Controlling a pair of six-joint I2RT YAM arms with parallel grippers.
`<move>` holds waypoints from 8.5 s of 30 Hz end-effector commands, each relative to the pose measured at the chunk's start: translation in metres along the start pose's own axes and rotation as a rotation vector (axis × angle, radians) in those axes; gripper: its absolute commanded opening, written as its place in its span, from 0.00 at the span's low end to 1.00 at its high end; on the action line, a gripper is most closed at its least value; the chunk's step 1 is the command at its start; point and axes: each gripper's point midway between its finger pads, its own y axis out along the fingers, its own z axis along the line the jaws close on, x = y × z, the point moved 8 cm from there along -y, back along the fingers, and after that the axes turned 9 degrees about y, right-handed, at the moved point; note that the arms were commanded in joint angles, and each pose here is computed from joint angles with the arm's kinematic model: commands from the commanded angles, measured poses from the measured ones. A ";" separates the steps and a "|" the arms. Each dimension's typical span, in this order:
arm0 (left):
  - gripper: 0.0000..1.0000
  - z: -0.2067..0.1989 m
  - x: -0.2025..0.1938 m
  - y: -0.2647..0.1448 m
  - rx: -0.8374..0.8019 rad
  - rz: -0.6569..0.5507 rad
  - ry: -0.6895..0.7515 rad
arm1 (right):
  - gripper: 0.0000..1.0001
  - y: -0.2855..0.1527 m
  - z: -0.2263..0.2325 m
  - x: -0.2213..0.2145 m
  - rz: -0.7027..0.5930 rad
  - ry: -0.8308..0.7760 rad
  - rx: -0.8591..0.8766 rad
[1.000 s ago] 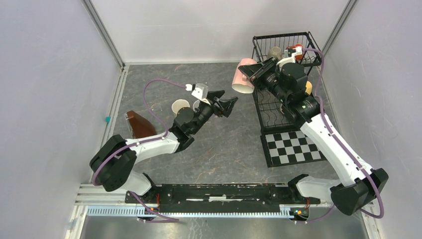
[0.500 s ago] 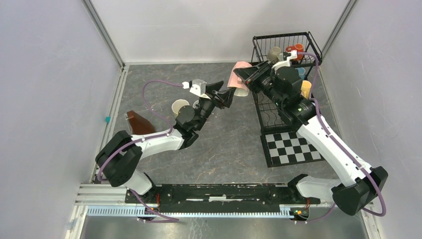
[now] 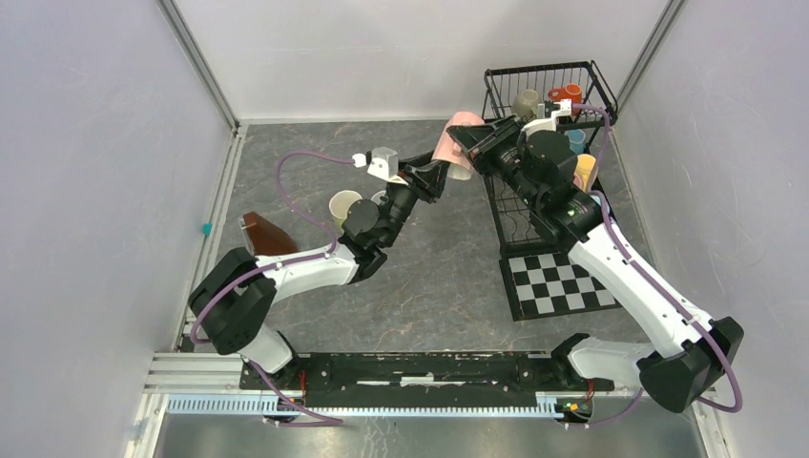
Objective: Unload the cups from the dish rack
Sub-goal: Place the cup at the center of the board, then unload the cup from the dish rack.
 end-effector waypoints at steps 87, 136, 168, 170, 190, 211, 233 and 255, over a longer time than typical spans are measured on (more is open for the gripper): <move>0.02 0.036 -0.041 0.021 0.251 1.300 0.092 | 0.98 -0.151 -0.079 0.044 -0.102 -0.860 -0.252; 0.13 0.095 -0.101 0.011 0.299 1.558 0.195 | 0.98 -0.132 -0.102 0.029 -0.002 -0.857 -0.272; 0.35 0.094 -0.091 0.016 0.301 1.525 0.196 | 0.98 -0.125 -0.115 0.025 0.032 -0.865 -0.309; 0.36 0.094 -0.089 0.016 0.303 1.523 0.199 | 0.98 -0.125 -0.116 0.025 0.035 -0.865 -0.310; 0.46 0.093 -0.058 0.020 0.309 1.456 0.227 | 0.98 -0.127 -0.117 0.026 0.037 -0.871 -0.331; 1.00 0.033 0.052 0.003 -0.008 1.091 0.008 | 0.98 -0.110 -0.139 0.050 -0.127 -0.954 -0.632; 1.00 0.011 0.075 -0.062 -0.159 1.065 -0.024 | 0.98 -0.065 -0.218 0.117 -0.140 -0.900 -0.821; 1.00 0.014 0.070 -0.065 -0.178 1.073 0.008 | 0.98 -0.060 -0.270 0.139 -0.171 -0.954 -0.870</move>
